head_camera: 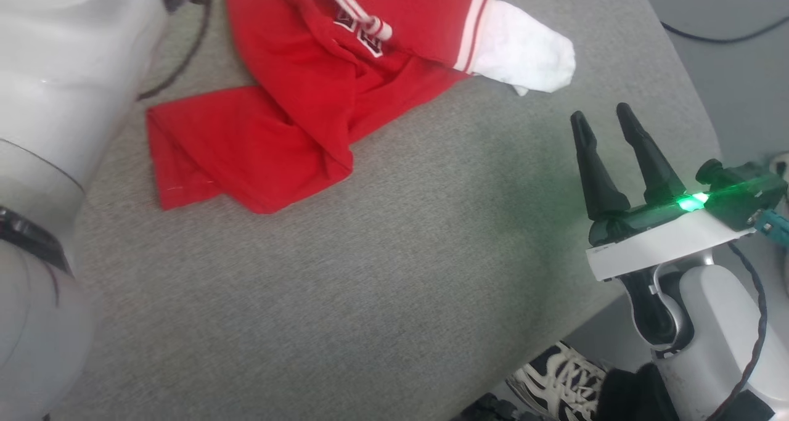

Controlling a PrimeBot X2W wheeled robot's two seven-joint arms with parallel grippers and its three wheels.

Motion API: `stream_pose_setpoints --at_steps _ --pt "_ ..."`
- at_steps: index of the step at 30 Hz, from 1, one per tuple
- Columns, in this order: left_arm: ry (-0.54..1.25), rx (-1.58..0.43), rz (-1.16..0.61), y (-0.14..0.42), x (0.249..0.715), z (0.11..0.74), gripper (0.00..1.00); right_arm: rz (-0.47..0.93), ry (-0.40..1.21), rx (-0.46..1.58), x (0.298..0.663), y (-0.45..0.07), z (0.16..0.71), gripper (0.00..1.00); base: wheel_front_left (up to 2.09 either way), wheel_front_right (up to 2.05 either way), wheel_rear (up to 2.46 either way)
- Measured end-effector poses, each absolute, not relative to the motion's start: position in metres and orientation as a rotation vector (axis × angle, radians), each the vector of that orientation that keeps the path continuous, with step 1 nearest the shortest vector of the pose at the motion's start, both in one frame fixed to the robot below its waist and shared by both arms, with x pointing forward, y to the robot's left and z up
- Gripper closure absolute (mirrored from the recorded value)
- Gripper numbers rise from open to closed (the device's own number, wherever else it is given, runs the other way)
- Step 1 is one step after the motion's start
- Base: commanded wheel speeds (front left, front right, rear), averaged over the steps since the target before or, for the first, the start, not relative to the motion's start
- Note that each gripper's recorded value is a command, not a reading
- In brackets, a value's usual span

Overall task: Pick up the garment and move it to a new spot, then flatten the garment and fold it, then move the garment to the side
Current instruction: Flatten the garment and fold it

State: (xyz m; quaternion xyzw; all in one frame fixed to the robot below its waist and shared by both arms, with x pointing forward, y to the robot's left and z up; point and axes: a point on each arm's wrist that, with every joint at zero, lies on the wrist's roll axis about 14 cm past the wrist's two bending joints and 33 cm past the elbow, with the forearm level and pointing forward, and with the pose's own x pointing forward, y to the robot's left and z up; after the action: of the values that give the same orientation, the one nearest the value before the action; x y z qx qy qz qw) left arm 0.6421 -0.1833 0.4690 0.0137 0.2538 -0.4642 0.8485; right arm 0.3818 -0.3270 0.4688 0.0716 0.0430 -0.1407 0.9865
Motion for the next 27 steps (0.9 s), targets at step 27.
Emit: stream_pose_setpoints --at_steps 27 --pt "0.953 0.111 -0.916 -0.145 0.648 0.411 0.00 -0.314 0.100 0.155 0.377 -0.320 0.457 0.00 0.01 0.01 0.01"
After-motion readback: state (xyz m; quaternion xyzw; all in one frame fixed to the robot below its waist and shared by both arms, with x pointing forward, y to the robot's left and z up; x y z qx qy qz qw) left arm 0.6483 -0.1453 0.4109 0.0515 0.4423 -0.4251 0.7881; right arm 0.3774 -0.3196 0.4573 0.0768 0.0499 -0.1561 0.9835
